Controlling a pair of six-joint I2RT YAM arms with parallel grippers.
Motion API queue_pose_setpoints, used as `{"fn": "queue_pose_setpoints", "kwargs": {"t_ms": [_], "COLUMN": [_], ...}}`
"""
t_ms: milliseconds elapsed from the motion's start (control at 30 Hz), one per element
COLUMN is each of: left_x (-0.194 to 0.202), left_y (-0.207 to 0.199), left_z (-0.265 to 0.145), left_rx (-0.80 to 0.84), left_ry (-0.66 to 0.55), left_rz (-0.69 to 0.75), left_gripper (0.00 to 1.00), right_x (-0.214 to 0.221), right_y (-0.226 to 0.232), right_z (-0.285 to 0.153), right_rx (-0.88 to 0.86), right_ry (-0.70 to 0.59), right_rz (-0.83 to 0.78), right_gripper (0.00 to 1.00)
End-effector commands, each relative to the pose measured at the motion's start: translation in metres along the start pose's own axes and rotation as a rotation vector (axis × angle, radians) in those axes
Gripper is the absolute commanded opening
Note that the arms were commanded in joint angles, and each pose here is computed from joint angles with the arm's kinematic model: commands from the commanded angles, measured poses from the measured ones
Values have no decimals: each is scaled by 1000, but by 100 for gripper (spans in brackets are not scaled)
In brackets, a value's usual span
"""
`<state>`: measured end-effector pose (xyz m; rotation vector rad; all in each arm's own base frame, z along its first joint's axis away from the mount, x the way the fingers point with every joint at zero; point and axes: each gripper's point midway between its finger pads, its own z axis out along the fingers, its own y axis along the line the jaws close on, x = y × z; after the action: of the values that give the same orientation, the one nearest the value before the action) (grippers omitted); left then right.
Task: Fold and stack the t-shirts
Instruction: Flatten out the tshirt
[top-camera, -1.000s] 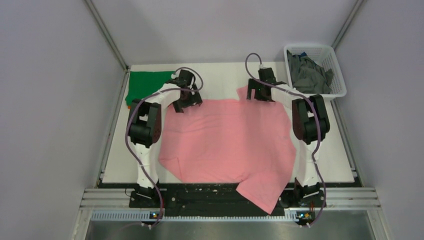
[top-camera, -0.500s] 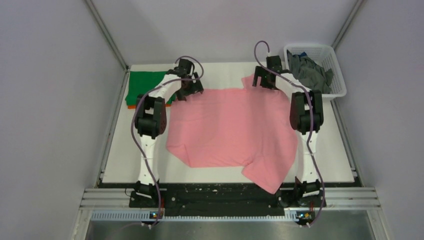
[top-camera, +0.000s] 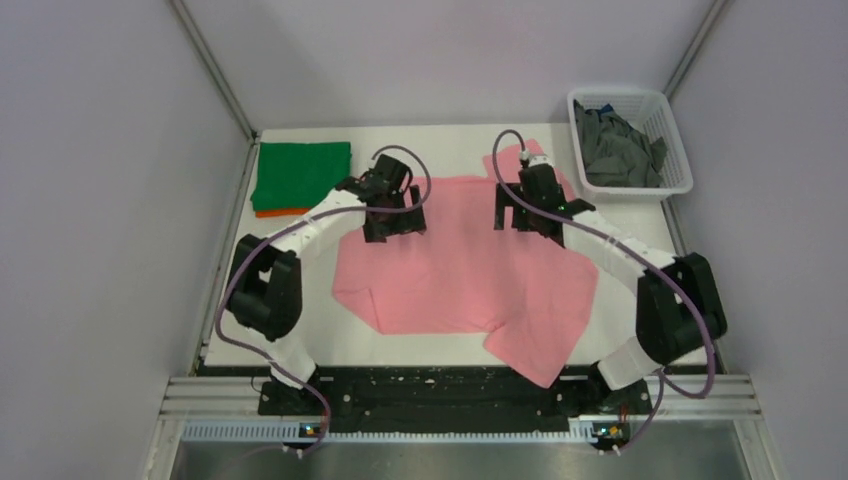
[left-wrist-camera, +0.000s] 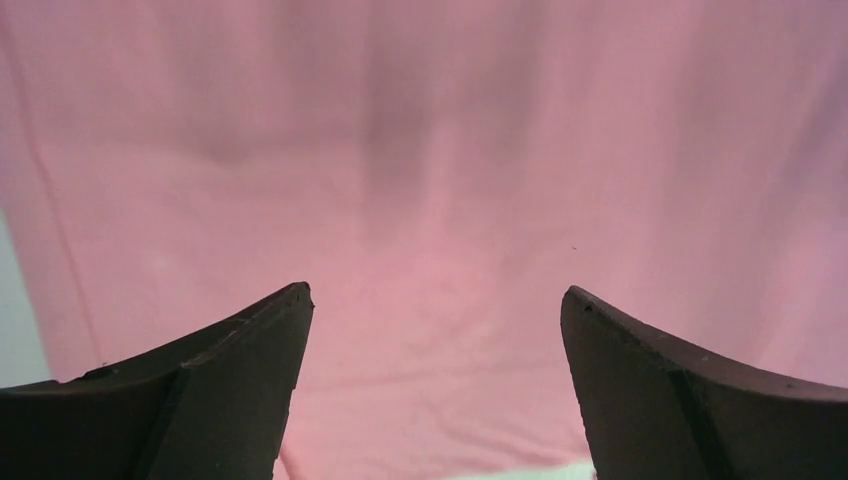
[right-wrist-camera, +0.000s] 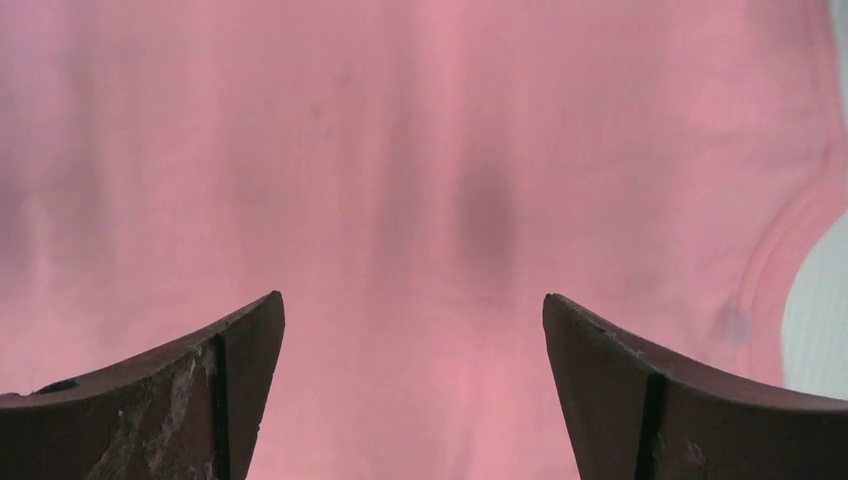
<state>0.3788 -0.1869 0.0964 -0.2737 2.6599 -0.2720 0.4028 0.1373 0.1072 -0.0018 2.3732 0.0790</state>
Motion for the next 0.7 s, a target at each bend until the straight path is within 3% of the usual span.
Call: {"fn": "queue_pose_setpoints", "kwargs": {"t_ms": [0,300,467,667], "left_x": [52,124,152,171], "left_y": [-1,33,73,115], "left_z": [-12,-5,-5,-34], "left_rx": [-6,-45,-183,-292], "left_ry": [13,101,135,112], "left_rz": [-4,-46,-77,-108], "left_gripper": [99,99,99,99], "right_x": [41,118,125,130], "right_y": [-5,-38,-40,-49], "right_z": [-24,-26,-26,-24], "right_rx": [-44,42,56,113], "right_ry": [-53,15,36,45], "right_rz": [155,192,212,226], "right_gripper": [99,99,99,99]}}
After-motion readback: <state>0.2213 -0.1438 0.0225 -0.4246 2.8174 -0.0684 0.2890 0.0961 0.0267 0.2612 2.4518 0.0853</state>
